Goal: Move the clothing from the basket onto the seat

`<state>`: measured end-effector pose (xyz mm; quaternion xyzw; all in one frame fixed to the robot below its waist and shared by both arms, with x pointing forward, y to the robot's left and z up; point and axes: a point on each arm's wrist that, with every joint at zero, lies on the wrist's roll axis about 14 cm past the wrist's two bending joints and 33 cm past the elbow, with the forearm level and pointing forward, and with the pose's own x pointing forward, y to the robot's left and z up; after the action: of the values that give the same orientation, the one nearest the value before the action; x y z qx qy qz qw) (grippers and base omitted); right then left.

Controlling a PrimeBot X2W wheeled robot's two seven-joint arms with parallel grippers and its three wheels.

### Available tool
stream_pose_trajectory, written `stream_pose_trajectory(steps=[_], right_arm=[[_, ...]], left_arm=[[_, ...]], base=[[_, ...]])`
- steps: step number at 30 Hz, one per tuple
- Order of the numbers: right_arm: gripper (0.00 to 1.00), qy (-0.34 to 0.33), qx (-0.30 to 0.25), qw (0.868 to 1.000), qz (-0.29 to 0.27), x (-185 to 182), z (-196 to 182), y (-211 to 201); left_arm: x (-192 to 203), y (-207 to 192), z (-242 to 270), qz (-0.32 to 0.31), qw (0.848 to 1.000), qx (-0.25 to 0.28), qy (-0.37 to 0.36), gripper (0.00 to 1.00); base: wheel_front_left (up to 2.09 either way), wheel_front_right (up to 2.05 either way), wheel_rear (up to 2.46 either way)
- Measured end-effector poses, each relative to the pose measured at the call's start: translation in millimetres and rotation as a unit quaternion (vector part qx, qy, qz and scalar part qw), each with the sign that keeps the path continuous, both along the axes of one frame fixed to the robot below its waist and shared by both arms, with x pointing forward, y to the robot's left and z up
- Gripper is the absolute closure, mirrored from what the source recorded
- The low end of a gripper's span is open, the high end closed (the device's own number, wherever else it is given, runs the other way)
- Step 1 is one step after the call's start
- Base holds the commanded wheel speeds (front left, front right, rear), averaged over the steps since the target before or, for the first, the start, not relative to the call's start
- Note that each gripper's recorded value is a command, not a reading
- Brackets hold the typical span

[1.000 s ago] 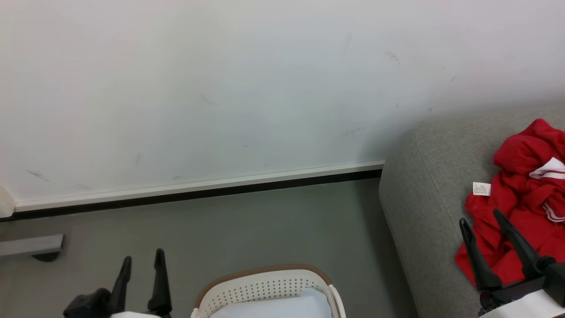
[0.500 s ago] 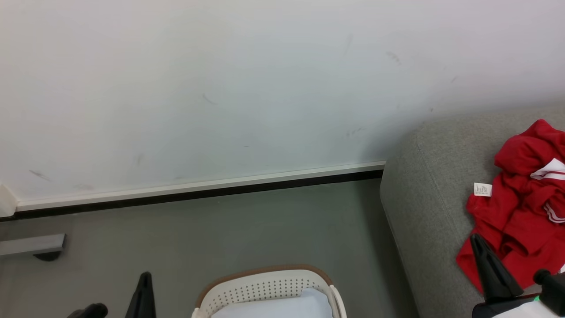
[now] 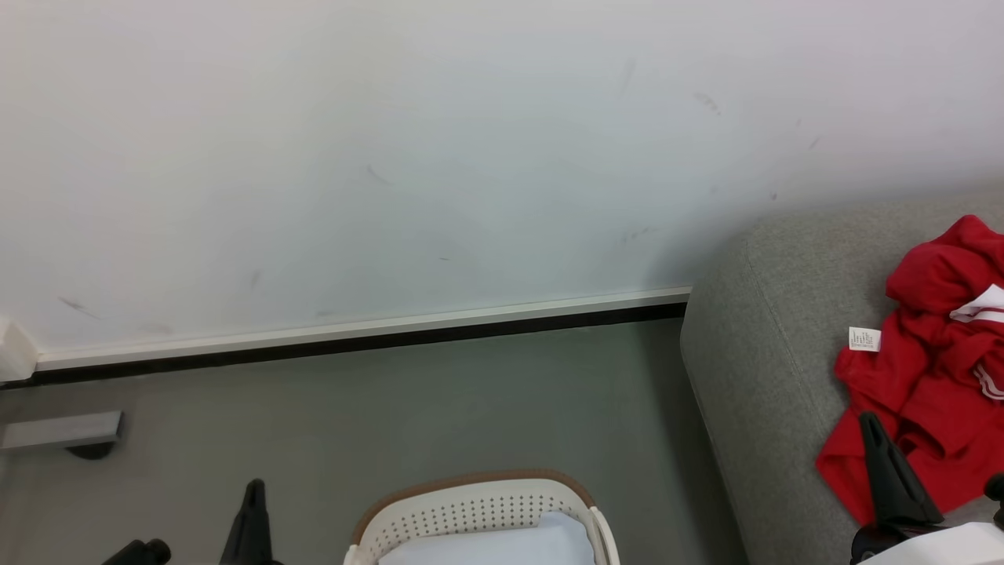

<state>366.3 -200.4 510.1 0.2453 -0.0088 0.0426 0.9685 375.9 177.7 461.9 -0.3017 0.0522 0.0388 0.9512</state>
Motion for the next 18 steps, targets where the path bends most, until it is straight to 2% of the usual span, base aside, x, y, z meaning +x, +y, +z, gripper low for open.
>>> stream_pose_trajectory(steps=[18], right_arm=[[1.0, 0.023, 0.13, 0.991, -0.022, 4.8, -4.1, -5.3]], left_arm=[[4.0, 4.0, 4.6, 0.013, 0.992, -0.123, 0.002, 1.0]], base=[[0.0, 0.0, 0.0]])
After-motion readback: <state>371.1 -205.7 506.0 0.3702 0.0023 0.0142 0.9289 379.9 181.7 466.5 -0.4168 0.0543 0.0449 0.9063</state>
